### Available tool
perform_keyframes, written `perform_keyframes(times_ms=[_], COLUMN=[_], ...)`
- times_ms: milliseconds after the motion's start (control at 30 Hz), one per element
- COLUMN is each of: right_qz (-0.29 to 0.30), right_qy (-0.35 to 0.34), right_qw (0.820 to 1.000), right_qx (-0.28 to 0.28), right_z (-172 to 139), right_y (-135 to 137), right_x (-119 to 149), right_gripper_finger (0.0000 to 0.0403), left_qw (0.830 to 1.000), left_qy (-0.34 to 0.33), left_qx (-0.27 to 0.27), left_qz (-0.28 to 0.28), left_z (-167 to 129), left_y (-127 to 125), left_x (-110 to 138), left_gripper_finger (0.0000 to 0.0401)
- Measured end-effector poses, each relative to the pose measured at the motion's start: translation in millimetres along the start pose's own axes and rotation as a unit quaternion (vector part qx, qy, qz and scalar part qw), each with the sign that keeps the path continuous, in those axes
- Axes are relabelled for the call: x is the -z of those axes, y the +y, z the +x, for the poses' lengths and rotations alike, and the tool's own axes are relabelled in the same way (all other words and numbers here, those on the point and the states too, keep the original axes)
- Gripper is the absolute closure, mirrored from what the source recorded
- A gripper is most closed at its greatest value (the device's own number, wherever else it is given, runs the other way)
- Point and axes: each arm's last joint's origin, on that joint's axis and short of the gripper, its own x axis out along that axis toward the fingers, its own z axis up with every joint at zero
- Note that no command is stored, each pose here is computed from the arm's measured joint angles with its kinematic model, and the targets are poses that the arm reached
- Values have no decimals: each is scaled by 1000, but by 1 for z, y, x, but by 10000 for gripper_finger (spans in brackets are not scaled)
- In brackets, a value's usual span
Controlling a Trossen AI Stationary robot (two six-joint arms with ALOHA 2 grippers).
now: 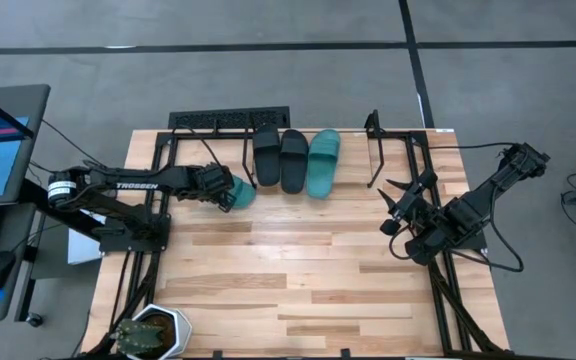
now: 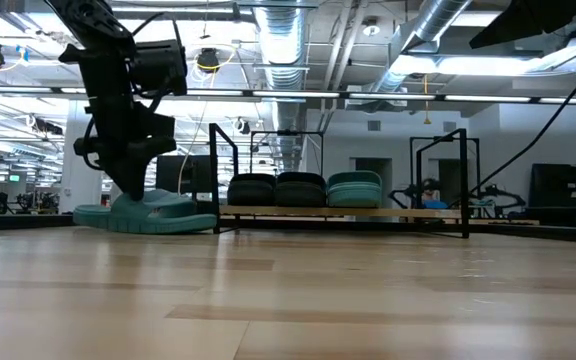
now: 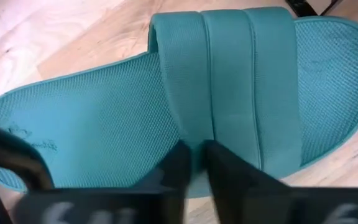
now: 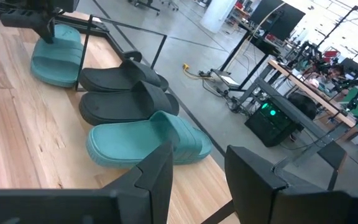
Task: Pick and place slides into the shelf
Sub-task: Put the dark green slipper on the shelf
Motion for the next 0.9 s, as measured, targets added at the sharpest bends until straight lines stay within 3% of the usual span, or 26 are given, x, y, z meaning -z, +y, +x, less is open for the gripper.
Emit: perform_keyframes(times_ms=[67,300,500,900], right_qz=[0,0,0,-2], right_qy=[0,0,0,0], right_qw=[1000,1000,1000,1000], right_qx=[0,0,0,0], right_z=[0,0,0,0], right_y=[0,0,0,0], right_x=[0,0,0,0], right_gripper_finger=[268,270,269,270], left_qw=[1000,999,993,993], left_qy=[3,29,75,-7], left_qx=[3,18,77,115], left_qz=[-4,-21,-42,-22], left_z=[-1,-6,-14,-46], left_y=[-1,-11,-28,-56], left_x=[1,14,29,16], left_gripper_finger=[385,396,399,400])
